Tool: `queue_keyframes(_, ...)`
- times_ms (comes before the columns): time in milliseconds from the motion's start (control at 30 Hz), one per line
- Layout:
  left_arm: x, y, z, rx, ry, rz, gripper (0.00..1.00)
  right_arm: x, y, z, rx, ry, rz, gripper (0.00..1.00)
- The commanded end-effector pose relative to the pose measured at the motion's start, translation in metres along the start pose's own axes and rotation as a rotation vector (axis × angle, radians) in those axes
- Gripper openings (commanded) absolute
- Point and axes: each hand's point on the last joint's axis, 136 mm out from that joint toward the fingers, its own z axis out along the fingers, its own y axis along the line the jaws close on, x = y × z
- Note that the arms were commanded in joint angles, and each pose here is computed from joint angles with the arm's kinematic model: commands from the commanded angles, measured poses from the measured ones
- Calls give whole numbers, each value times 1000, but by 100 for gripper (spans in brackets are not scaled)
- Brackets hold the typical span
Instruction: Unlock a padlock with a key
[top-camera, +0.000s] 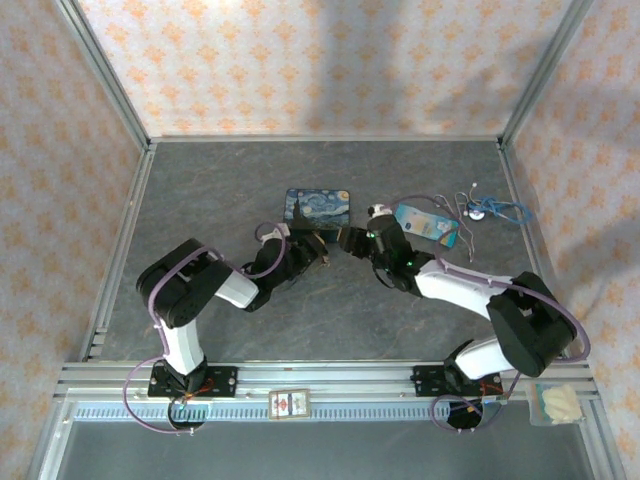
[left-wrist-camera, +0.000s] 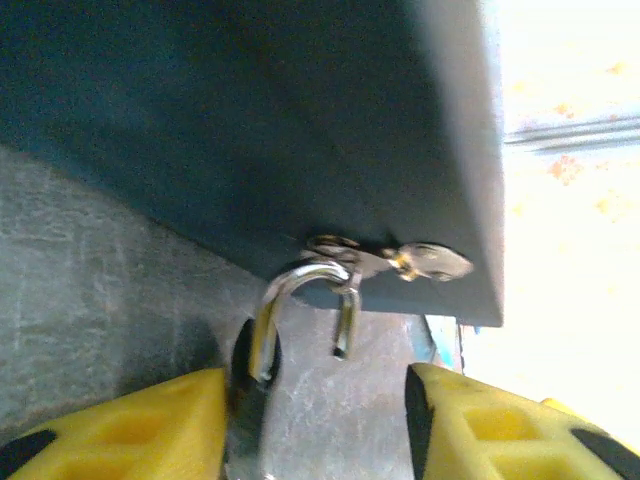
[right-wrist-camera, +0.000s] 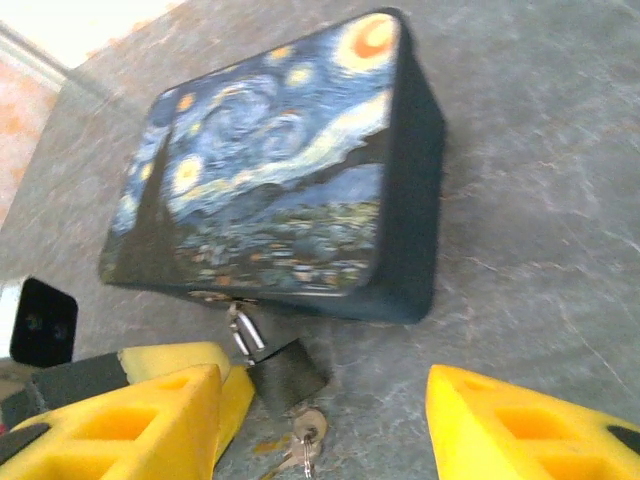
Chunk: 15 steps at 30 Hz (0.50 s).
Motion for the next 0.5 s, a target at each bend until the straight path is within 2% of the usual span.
queue_keyframes(0,-23,-4,-19,-14,-78,14,54,6,19,3,-60,53,-155,54)
queue_keyframes(200,-69,4,-48,-87,-206,53,57,35,37,25,-22,197,-324,53)
queue_keyframes(333,-103,5,-64,-68,-292,26,58,59,40,43,41,290,-420,48)
queue_keyframes(467,-122,-4,-68,-40,-330,32,58,69,29,55,132,334,-483,46)
